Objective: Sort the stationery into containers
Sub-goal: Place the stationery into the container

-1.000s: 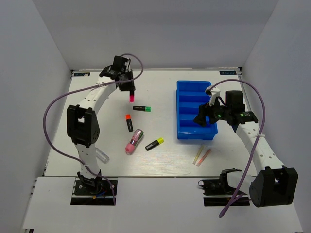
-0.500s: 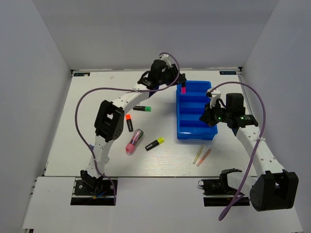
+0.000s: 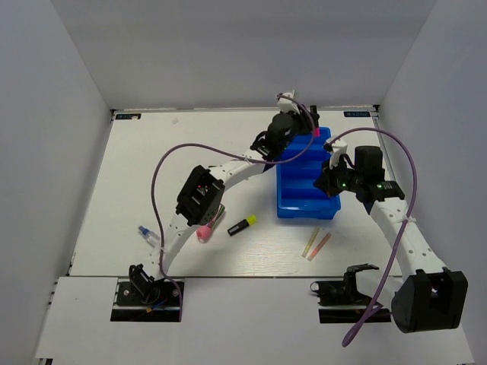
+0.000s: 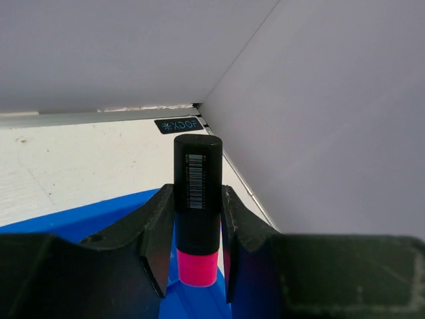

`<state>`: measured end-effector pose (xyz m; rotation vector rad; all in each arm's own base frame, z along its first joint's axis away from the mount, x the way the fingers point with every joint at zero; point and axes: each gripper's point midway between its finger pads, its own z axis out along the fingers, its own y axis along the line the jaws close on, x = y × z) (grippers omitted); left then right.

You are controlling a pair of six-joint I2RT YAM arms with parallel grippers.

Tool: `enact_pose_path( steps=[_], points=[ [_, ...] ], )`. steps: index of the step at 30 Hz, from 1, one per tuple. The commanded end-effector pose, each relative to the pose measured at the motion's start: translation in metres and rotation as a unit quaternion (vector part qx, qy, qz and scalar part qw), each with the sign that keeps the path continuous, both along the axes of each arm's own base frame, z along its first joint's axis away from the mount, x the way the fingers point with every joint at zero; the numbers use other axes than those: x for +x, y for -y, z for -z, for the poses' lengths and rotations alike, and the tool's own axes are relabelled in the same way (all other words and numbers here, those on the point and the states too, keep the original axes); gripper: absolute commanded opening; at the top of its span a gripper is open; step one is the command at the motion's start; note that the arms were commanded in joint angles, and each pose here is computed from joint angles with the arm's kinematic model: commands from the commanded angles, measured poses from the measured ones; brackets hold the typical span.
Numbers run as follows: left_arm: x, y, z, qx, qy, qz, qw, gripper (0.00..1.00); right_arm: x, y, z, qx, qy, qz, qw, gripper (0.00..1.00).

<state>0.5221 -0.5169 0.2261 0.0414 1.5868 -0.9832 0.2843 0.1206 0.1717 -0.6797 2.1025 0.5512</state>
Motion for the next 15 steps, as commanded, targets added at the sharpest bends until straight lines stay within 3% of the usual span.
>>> enact_pose_path(
  steps=[1, 7, 15],
  points=[
    [0.010, -0.007, -0.039, 0.017, 0.081, -0.054, 0.995, 0.00, 0.004, 0.001, -0.011, 0.001, 0.030, 0.003, 1.000, 0.00],
    [0.016, -0.014, 0.000, 0.072, 0.076, -0.071, 0.992, 0.00, 0.005, 0.003, -0.011, -0.005, 0.030, 0.009, 0.999, 0.00],
    [0.029, -0.027, 0.021, 0.111, 0.078, -0.094, 0.986, 0.00, 0.008, 0.008, -0.006, -0.013, 0.024, 0.020, 0.999, 0.00]
  ],
)
